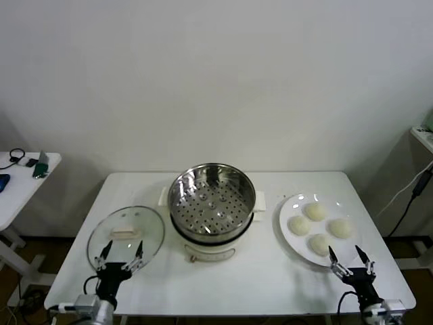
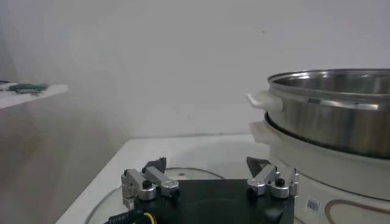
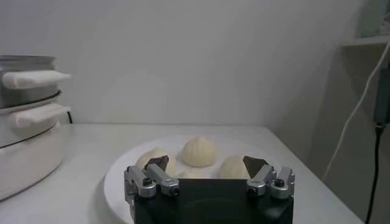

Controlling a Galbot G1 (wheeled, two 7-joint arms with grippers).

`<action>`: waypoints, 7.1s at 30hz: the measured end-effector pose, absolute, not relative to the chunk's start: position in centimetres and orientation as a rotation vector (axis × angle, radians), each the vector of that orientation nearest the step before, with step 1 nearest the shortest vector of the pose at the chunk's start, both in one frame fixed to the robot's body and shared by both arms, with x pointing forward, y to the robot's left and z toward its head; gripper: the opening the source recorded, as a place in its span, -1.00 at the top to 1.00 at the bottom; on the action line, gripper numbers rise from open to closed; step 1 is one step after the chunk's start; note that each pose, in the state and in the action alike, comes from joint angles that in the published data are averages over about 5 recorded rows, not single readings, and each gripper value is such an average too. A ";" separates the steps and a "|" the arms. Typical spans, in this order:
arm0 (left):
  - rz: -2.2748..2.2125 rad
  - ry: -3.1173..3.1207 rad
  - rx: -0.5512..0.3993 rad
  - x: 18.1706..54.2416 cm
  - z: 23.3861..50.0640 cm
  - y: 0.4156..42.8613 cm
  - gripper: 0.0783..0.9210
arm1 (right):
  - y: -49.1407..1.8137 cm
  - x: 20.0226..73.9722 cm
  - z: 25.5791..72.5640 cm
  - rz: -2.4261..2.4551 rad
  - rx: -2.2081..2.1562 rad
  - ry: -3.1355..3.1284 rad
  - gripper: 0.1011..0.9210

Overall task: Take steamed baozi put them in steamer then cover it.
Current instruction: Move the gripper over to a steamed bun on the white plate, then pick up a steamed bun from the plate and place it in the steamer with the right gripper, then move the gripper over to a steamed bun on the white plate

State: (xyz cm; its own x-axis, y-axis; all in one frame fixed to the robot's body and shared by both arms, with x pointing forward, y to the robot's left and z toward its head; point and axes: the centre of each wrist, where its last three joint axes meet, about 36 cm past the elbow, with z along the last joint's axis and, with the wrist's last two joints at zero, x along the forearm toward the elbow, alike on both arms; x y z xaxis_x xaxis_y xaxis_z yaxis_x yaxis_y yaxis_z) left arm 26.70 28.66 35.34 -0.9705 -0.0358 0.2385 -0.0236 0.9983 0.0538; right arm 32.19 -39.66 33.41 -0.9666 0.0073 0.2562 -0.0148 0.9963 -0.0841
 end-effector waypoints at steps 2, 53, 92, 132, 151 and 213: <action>-0.076 -2.899 0.041 26.7 35.3 28.7 -0.77 | -40.0 33.5 34.0 0.153 0.016 -2.876 -0.76; -0.094 -2.889 0.002 25.7 34.3 28.9 -0.77 | -43.3 69.1 49.7 1.294 1.189 -1.378 -0.76; -0.100 -2.920 0.003 25.9 34.6 29.4 -0.77 | -31.4 72.5 68.2 1.665 1.491 -1.414 -0.20; -0.103 -2.940 0.038 26.0 34.5 30.8 -0.77 | -4.5 72.3 59.6 2.415 1.976 -0.565 -0.22; -0.100 -2.950 0.028 25.8 35.0 30.3 -0.77 | -11.8 73.3 69.2 2.128 1.888 -0.973 -0.76; -0.066 -2.948 0.049 26.0 33.8 29.9 -0.77 | -33.7 65.9 46.6 1.244 1.173 -1.368 -0.35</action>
State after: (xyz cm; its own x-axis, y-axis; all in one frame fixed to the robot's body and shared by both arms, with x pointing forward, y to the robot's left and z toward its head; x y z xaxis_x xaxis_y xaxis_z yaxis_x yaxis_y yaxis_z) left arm 25.95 29.87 33.76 -0.9811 -0.0369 0.1901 -0.0284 0.9985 0.0476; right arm 65.88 -33.68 46.64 -0.1267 -0.0662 0.9897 -0.9915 0.0368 -0.1245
